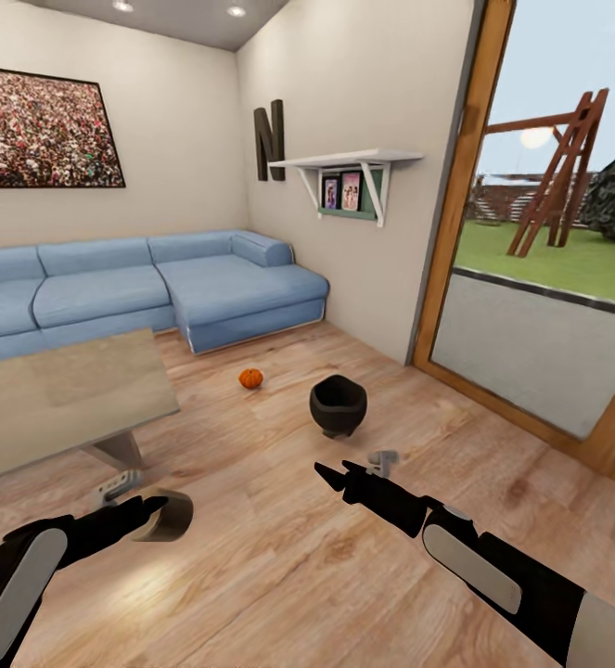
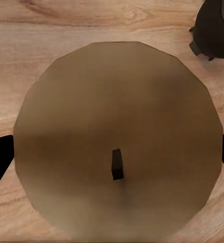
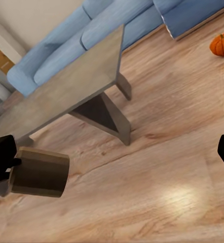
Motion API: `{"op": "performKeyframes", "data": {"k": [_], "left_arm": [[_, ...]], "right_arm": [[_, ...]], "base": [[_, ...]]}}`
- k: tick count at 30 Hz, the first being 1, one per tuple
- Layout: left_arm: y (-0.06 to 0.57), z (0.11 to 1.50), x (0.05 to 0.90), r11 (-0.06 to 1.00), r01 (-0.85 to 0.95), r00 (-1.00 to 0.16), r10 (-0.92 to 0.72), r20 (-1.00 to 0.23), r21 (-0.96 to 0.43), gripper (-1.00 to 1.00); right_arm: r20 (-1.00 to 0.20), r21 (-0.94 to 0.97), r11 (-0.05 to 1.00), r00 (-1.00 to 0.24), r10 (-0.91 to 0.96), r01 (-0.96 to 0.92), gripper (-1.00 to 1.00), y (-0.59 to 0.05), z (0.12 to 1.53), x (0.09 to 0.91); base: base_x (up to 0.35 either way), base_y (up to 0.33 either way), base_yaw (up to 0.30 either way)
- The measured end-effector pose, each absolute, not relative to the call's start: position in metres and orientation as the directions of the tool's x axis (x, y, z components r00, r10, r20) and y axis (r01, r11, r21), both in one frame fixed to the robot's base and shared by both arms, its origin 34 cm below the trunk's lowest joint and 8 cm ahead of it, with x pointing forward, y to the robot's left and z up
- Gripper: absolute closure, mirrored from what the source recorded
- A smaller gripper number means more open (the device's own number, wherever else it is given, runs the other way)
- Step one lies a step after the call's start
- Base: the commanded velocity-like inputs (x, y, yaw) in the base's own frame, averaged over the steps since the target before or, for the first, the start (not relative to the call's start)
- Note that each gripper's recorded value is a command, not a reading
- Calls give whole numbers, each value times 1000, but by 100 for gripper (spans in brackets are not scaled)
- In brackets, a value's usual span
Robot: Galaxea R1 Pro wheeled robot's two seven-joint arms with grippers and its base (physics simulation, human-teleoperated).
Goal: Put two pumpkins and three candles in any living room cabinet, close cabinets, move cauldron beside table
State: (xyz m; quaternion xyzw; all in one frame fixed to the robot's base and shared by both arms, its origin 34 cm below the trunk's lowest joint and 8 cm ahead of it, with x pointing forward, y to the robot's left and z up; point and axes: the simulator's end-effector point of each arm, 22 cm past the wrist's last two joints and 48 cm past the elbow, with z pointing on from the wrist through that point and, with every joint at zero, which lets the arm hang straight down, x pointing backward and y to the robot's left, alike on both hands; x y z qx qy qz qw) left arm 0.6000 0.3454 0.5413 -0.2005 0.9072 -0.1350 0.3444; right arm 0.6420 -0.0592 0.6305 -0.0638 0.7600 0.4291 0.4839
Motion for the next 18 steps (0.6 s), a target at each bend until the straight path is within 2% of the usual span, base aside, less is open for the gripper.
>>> {"op": "performKeyframes", "data": {"k": [18], "left_arm": [[343,572,606,877,-261,-670,-465,-579,-403,100]], "right_arm": [[-804,576,625,-506,313,-527,-100,-59,660,645]], "base": [[-10,0,193]]}}
